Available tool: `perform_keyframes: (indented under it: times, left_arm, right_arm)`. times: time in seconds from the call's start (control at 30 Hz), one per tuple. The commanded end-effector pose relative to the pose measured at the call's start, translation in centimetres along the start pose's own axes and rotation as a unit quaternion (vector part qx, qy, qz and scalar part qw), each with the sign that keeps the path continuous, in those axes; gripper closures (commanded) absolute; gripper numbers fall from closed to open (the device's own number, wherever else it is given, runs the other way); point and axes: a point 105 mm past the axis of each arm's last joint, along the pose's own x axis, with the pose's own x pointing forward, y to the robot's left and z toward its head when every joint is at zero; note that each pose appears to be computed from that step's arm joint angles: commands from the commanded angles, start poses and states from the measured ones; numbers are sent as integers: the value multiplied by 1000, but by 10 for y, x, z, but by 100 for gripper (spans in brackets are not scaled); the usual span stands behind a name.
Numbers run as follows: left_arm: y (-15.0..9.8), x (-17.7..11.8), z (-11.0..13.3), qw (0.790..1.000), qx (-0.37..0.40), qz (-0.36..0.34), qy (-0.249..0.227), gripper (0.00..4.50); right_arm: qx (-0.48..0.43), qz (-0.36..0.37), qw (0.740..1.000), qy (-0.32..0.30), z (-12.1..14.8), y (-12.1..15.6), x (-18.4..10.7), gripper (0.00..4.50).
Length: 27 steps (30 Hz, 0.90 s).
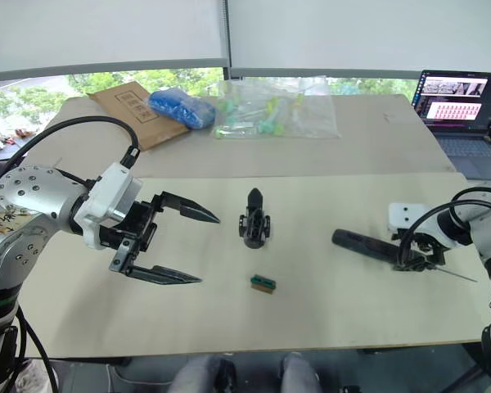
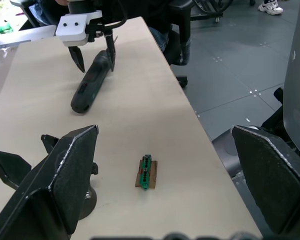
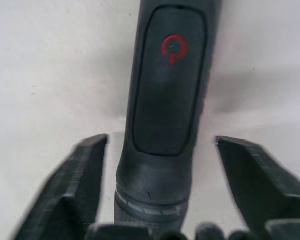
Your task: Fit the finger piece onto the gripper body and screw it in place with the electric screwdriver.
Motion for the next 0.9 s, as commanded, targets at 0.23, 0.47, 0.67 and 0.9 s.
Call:
perform_keyframes:
  times: [0.23, 0.47, 0.67, 0.9]
  left_arm:
    - [2, 7, 6, 1000, 14, -4, -15, 0]
    - [7, 9, 4, 1000, 16, -1, -15, 0]
    - [7, 6, 2, 1000, 11, -1, -10, 0]
    - [7, 5, -12, 1000, -7, 6, 3, 0]
  right_arm:
    - [19, 12, 998, 51, 0, -4, 2, 3]
    - [-7, 21, 997, 75, 0, -8, 19, 55]
    - [-12, 10, 998, 55, 4, -12, 25, 251]
    - [-46, -71, 996, -28, 24, -23, 0, 262]
